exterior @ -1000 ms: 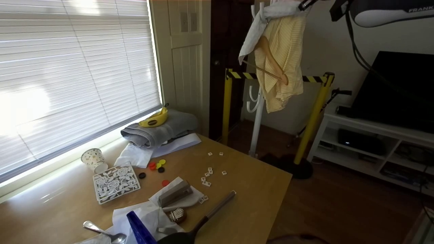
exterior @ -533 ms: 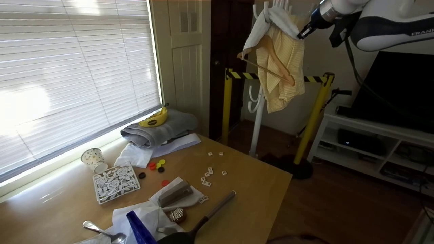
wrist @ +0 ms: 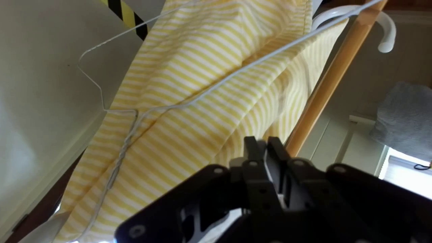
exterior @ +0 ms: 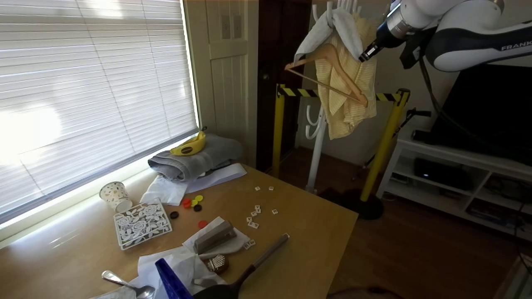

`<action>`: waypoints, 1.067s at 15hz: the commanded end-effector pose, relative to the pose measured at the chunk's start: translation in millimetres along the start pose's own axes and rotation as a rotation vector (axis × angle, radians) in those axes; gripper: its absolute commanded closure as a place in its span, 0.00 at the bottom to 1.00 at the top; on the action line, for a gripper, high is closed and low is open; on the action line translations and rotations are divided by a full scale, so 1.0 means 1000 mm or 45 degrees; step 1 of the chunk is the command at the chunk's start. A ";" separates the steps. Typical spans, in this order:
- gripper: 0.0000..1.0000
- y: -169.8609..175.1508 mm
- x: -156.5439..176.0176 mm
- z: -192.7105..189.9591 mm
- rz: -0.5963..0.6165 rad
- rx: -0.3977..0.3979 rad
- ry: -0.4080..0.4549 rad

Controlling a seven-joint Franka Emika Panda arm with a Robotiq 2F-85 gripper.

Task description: Hang the white towel on the stand

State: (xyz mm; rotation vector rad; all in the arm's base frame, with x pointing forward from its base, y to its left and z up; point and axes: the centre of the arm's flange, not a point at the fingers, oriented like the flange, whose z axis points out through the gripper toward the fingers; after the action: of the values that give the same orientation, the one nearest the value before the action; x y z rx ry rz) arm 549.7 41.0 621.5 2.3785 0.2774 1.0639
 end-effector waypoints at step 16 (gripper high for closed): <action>0.00 -0.048 0.017 -0.035 -0.351 0.456 0.114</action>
State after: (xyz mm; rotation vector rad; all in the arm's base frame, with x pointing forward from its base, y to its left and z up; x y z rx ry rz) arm 544.8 83.6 617.5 2.4799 0.6901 1.0255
